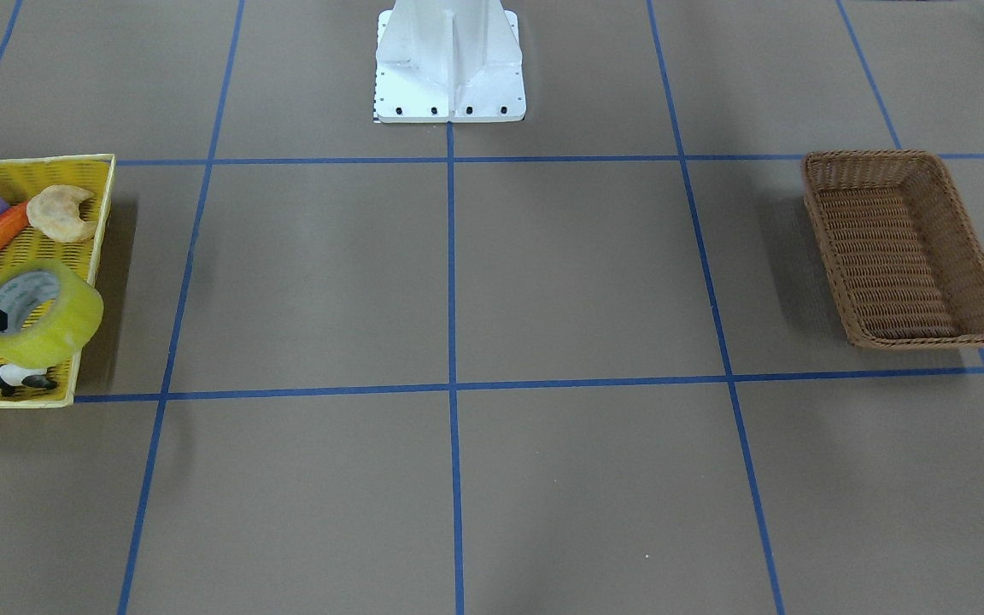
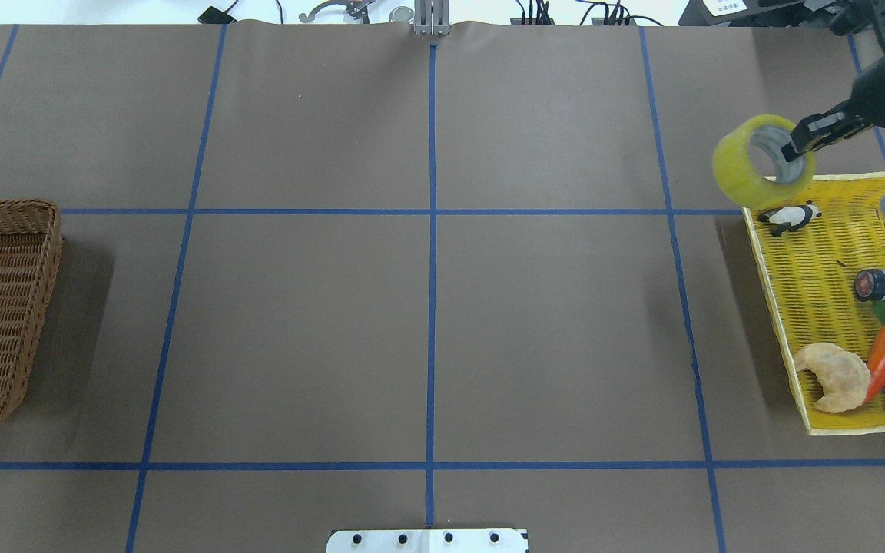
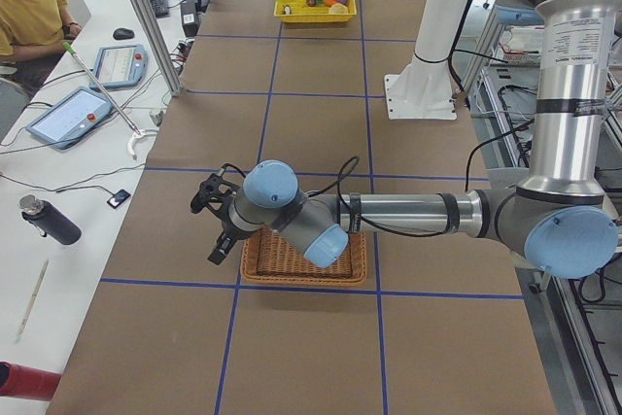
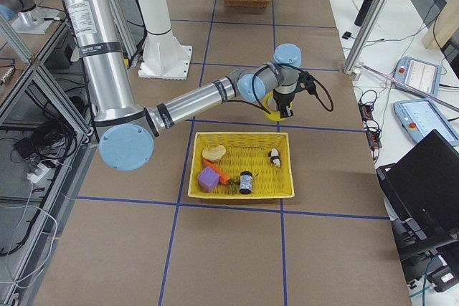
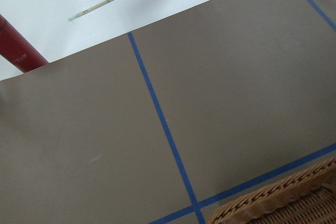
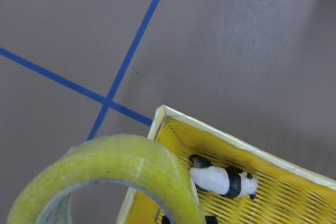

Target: Move tape to another basket

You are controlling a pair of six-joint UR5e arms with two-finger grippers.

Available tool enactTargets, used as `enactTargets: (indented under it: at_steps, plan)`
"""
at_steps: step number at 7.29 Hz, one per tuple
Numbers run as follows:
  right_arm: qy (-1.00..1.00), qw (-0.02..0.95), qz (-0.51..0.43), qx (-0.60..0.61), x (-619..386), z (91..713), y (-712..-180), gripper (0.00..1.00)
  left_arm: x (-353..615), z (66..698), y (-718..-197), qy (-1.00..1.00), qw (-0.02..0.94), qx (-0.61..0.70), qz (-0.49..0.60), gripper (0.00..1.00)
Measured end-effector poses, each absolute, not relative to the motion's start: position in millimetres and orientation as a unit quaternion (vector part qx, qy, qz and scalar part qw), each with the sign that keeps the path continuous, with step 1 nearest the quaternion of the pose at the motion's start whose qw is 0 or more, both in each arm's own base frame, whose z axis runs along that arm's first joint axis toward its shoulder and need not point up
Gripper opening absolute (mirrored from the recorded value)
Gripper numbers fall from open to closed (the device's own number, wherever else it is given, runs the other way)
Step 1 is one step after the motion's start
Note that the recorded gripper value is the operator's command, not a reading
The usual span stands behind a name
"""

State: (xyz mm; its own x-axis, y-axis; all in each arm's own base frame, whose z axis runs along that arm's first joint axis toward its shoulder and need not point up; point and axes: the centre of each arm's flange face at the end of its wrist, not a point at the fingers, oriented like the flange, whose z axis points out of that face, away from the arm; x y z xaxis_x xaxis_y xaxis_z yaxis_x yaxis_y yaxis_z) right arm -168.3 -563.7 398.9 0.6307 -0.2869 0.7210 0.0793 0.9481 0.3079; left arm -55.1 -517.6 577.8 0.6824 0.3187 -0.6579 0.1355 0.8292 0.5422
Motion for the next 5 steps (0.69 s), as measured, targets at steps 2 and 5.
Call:
enactTargets:
  at_steps: [2, 5]
  plan:
    - [-0.428, 0.896, -0.038, 0.117, -223.5, 339.5, -552.2, 0.0, -10.7, 537.1, -539.7, 0.432, 0.859, 0.273, 0.026, 1.0]
    - [-0.426, 0.899, 0.005, 0.097, -297.5, 259.4, -530.7, 0.0, 46.7, 479.5, -572.3, 0.474, 0.843, 0.254, 0.008, 0.99]
